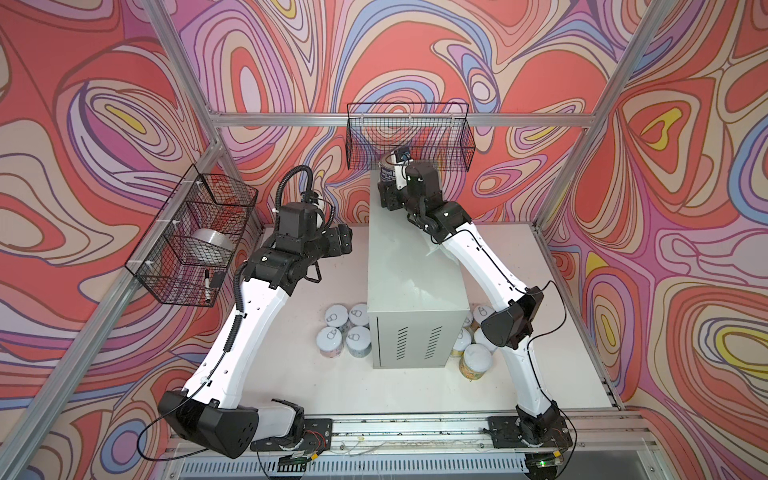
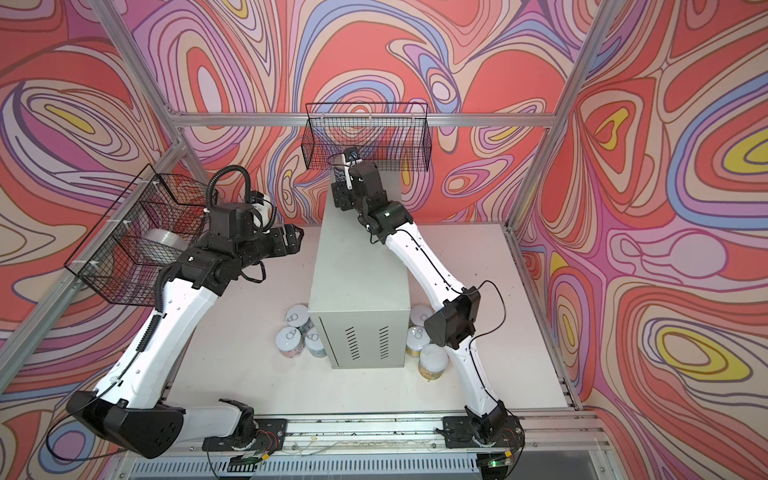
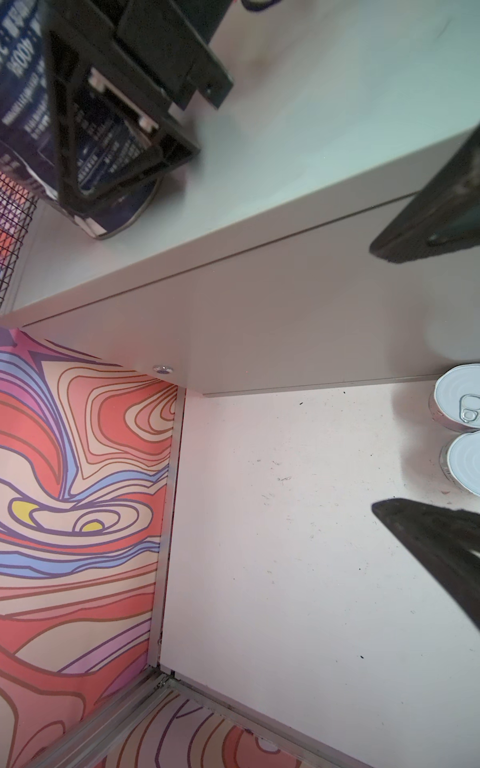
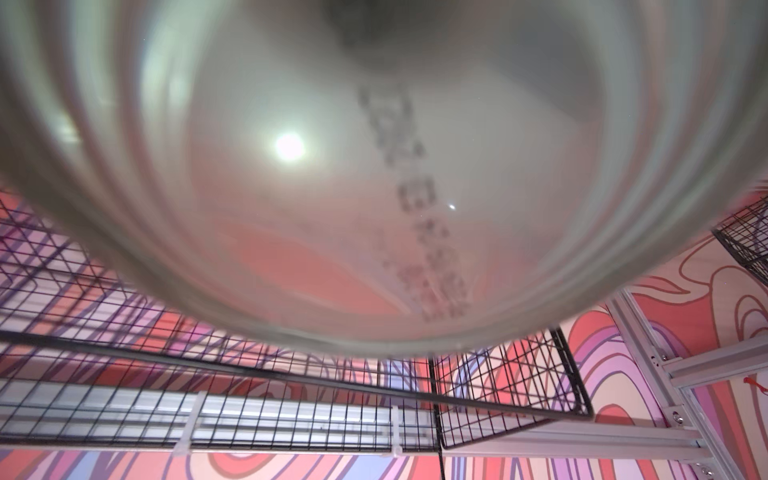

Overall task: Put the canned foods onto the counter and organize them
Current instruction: 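Carry the blue can with the right gripper to the cabinet top's far end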

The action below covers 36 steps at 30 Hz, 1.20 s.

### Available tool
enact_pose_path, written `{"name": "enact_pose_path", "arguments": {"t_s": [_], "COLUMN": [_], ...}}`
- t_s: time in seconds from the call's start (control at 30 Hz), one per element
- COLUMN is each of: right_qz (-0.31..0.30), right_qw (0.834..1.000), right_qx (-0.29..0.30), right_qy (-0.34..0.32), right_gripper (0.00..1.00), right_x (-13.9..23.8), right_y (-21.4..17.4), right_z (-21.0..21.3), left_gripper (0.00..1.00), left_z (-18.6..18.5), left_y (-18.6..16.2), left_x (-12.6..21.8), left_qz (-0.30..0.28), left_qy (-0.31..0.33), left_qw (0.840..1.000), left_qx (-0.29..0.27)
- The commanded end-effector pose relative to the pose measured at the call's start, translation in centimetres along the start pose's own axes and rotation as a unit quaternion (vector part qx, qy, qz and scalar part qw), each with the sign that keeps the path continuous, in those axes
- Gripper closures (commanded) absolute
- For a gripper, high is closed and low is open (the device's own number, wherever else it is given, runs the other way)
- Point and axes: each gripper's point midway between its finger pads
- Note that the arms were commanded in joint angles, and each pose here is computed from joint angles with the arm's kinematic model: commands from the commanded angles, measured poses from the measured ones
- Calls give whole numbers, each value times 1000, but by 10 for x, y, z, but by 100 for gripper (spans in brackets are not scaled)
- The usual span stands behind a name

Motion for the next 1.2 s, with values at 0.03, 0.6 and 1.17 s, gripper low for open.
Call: {"name": "enact_pose_path", "arguments": {"t_s": [0.03, 0.6, 1.17], "right_qz": [-7, -7, 7], "right_qw": [1000, 998, 996], "right_qx": [-3, -48, -68], "right_qy": [16, 50, 52], "right_gripper": [5, 4, 28], "right_x": [-1, 74, 58], "right_y": [3, 23, 11], "right_z": [6, 3, 7], "left_gripper": [8, 5, 8], "left_z": [1, 1, 4], "left_y": [4, 3, -2], "left_x": [-5, 1, -7], "left_qz": [-7, -10, -6], "left_qy": [0, -3, 2], "left_qw": [1000, 1000, 1000], "left_qx": [4, 2, 1]}}
Point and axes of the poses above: each gripper's point midway between its finger pads, its own x axis back along the fingers, its own z axis along the line the jaws close on, y = z × x, and after that the axes turned 1 degree about x, right-handed
